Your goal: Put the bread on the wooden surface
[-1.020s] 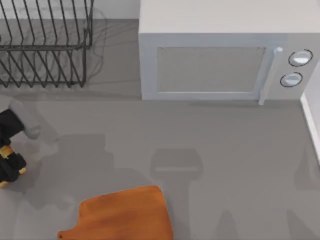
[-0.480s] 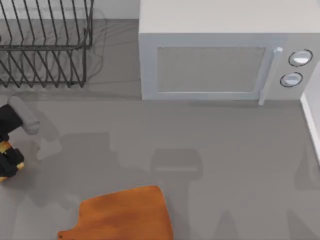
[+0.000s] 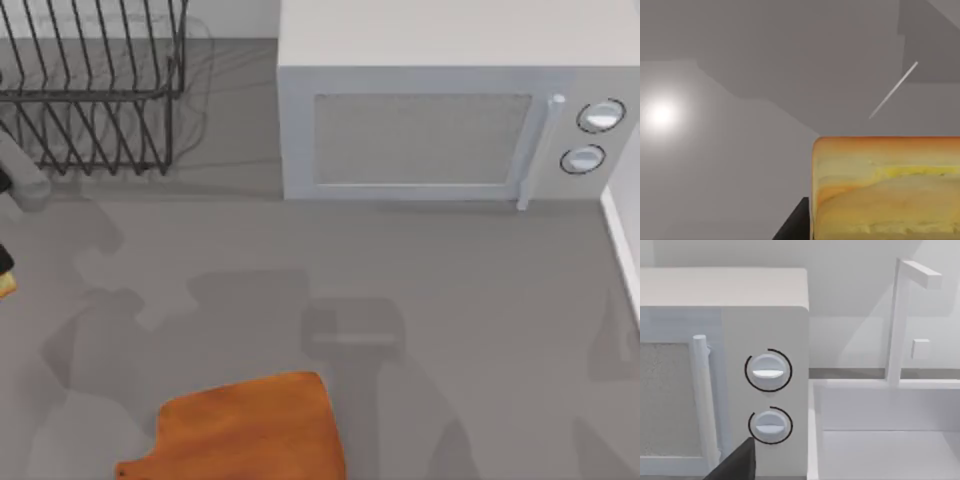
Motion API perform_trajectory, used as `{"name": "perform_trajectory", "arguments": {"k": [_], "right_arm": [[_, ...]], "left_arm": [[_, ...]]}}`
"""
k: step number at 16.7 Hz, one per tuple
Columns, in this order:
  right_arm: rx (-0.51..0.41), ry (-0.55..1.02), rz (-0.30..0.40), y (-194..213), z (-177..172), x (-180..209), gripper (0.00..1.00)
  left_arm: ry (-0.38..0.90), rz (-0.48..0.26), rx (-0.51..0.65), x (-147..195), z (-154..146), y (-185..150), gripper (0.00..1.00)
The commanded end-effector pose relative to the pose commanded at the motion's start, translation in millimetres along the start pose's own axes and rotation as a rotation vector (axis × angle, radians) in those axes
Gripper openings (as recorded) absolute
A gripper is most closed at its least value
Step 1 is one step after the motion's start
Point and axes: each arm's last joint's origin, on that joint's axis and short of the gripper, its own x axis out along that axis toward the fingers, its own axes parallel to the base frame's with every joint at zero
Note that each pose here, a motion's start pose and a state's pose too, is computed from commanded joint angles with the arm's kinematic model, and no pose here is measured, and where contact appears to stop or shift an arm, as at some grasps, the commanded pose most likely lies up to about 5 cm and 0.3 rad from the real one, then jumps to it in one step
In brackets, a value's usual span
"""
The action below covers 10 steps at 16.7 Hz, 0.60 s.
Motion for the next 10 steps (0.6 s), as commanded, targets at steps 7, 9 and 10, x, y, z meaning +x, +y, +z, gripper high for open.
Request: {"name": "perform_trajectory", "arguments": {"k": [7,9,10], "right_arm": [[0.0,0.0,0.0,0.0,0.0,0.0,1.0],[0.0,0.0,0.0,0.0,0.0,0.0,1.0],[0.0,0.0,0.0,0.0,0.0,0.0,1.0]], "left_arm": [[-0.003,0.005,-0.009,-4.1,-0.5,-0.4,0.0],[-0.004,0.01,-0.05,-3.0,0.5,-1.3,0.0],[-0.004,0.013,-0.086,-1.9,1.6,-2.2,0.0]]}}
